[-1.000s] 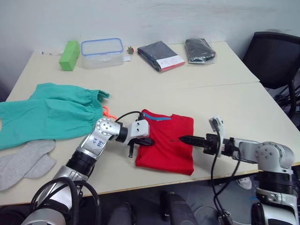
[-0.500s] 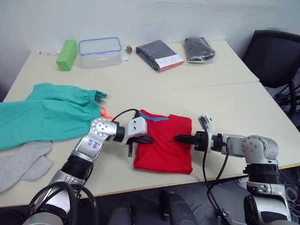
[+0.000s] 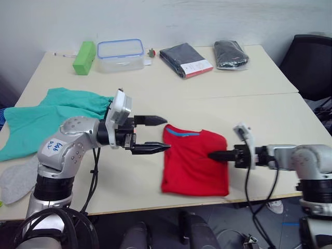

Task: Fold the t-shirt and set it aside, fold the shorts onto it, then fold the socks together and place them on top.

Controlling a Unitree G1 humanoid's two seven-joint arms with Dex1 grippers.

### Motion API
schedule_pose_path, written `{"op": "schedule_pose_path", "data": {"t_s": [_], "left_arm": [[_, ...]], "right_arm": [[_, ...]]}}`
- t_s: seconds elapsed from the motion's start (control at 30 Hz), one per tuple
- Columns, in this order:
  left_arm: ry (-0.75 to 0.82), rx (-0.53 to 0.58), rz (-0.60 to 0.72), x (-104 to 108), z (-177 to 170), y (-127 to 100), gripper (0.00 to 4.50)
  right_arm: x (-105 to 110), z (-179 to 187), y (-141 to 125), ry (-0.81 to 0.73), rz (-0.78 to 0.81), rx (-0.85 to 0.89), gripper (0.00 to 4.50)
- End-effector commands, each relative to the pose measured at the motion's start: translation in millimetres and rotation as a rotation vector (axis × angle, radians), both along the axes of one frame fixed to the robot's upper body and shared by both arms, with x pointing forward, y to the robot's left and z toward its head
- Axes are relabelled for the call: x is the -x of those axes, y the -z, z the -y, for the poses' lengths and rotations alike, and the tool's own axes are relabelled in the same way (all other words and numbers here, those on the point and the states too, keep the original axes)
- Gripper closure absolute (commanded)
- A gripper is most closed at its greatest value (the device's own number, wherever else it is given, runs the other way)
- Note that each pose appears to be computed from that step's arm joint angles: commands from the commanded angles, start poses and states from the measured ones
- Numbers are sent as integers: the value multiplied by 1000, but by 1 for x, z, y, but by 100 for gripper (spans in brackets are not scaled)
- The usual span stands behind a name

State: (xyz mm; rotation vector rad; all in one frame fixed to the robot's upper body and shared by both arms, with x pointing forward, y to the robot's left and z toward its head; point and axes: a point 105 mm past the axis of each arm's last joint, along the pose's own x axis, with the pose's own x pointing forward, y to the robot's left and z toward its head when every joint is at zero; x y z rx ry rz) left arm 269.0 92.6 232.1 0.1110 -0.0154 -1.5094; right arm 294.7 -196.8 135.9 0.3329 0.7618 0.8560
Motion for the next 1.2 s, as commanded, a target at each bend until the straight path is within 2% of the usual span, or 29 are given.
{"op": "schedule_pose_path", "data": {"t_s": [0.03,0.27,0.33,0.43,0.6,0.7,0.8,1.03,1.07,1.2], "left_arm": [[93,-3,-10,15,1,-9,3],[83,-65,47,14,6,7,3],[83,-67,49,13,7,8,3],[77,-61,61,10,10,9,3],[56,-46,76,6,12,7,3],[45,-42,79,5,12,7,0],[40,-43,79,5,12,8,0],[4,-62,83,5,6,11,0],[-2,-62,84,5,5,11,0],[-33,-72,88,2,0,12,0]], "right_arm": [[-1,47,-14,33,65,97,450],[-11,159,-9,151,124,493,450],[-14,180,-8,171,140,603,450],[-22,224,-14,327,196,838,450],[-30,234,-18,384,265,888,450],[-32,235,-17,398,279,891,372],[-31,239,-20,427,309,896,263],[-11,273,-59,640,401,874,24],[-7,279,-65,671,407,892,1],[-5,287,-98,794,511,849,1]]}}
